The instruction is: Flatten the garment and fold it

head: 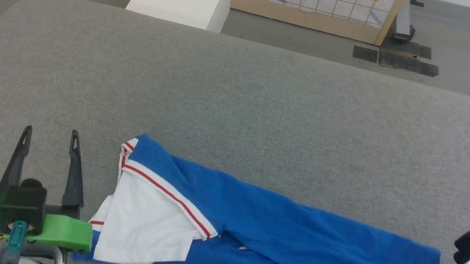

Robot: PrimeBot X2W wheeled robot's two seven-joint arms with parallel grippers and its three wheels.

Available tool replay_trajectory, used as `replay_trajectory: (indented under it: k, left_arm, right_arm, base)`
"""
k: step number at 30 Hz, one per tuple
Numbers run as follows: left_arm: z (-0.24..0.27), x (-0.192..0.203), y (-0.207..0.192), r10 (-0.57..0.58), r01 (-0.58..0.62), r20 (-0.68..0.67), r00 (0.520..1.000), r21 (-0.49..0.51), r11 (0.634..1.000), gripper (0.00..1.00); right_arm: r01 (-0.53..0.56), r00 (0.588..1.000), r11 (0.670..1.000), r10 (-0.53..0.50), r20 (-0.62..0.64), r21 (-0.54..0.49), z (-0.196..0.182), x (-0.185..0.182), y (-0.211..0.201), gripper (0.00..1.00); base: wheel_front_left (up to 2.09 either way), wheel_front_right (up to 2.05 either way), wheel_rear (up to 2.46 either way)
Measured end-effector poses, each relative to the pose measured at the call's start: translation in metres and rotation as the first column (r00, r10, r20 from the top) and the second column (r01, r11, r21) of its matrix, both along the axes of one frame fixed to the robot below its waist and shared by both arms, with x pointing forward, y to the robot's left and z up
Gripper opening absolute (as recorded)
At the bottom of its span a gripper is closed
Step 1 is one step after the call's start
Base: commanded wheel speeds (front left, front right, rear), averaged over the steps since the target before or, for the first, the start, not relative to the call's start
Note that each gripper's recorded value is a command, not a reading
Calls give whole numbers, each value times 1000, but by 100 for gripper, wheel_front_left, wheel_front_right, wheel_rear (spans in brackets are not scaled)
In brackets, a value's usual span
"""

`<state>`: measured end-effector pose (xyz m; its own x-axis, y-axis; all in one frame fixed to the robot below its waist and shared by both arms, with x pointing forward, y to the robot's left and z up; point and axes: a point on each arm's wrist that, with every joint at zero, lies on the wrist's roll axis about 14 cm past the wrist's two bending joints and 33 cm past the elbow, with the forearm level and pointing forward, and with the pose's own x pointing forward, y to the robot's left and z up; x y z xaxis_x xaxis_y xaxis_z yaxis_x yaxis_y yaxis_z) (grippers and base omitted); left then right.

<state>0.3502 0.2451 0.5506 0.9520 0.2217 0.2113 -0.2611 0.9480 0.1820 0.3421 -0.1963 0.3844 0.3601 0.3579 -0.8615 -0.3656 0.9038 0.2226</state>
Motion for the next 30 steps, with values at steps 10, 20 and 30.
replay_trajectory:
  k: [10, 20, 30]
  left_arm:
    - [-12, -4, -6, 1, -1, -23, 1000, -33, 999, 100]
    - [-14, -4, -8, -29, 28, -27, 999, -49, 998, 100]
    - [-10, 0, -16, -64, 63, -14, 998, -43, 997, 100]
  right_arm:
    - [-51, 997, 998, 50, -58, -26, -18, 3, 14, 100]
    - [-38, 999, 999, 37, -8, -16, -13, 6, 13, 0]
    - [13, 998, 1000, -12, 69, -15, 9, 6, -9, 0]
  base:
    - [0, 0, 0]
    - [0, 0, 0]
    - [0, 0, 0]
